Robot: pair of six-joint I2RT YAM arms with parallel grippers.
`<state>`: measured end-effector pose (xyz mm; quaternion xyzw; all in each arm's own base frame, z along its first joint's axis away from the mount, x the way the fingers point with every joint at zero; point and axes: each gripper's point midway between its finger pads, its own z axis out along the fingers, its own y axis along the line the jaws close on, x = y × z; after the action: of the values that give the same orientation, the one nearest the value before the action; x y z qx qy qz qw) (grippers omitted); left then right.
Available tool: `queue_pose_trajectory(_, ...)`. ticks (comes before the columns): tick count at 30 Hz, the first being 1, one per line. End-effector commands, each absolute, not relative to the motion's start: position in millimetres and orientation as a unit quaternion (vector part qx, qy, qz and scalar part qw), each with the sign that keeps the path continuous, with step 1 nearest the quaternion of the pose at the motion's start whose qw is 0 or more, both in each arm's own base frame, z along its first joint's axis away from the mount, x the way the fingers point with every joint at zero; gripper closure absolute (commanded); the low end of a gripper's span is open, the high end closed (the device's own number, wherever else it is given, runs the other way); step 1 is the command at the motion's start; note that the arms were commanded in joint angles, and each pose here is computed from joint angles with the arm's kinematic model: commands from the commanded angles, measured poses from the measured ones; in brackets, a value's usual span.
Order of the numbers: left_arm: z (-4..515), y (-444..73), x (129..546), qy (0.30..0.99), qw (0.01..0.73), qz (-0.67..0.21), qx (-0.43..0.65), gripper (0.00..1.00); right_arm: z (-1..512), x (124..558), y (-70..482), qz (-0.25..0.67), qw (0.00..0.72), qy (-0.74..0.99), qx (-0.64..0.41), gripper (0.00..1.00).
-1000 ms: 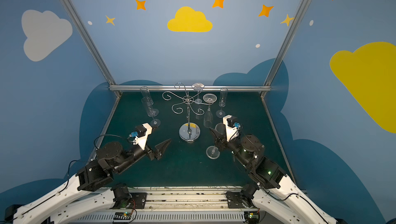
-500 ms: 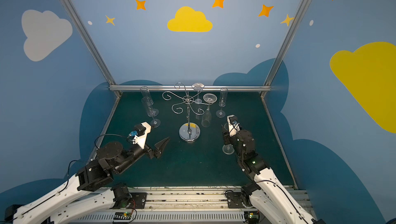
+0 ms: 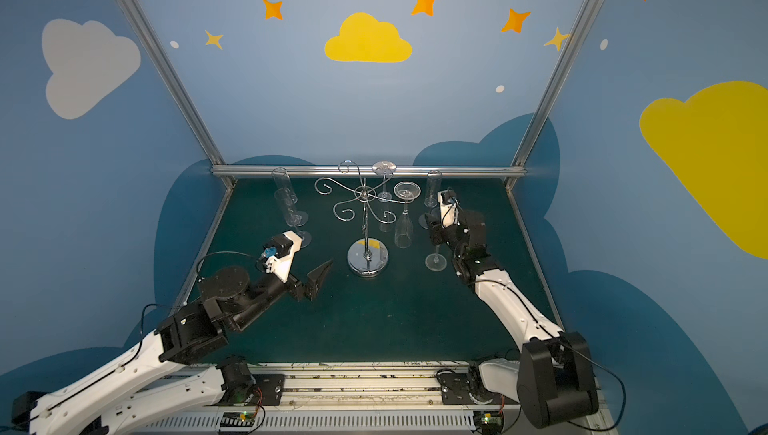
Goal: Take the wine glass off the wine glass rack
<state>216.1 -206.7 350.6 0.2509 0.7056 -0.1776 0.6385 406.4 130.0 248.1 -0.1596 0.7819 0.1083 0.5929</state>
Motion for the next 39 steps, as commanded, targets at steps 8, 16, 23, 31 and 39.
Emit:
queue_pose_trajectory(8, 365.6, -188.7, 242.6, 0.708, 0.66, -0.143, 0.207, 0.06, 267.2, 454.0, 140.3, 0.123, 0.647, 0.732, -0.176, 0.69)
queue_pose_trajectory(16, 353.8, -183.0, 257.4, 0.726, 0.648, -0.14, 0.185, 0.06, 243.0, 469.1, 145.5, 0.136, 0.645, 0.733, -0.17, 0.69)
queue_pose_trajectory(23, 348.6, -184.2, 264.9, 0.733, 0.64, -0.142, 0.18, 0.06, 222.2, 476.9, 147.4, 0.14, 0.633, 0.742, -0.168, 0.69)
queue_pose_trajectory(31, 346.3, -182.9, 267.0, 0.736, 0.638, -0.143, 0.176, 0.06, 196.1, 482.2, 144.9, 0.137, 0.615, 0.76, -0.161, 0.68)
queue_pose_trajectory(39, 347.2, -177.8, 267.3, 0.736, 0.641, -0.138, 0.172, 0.06, 183.9, 476.7, 137.7, 0.126, 0.602, 0.772, -0.159, 0.58)
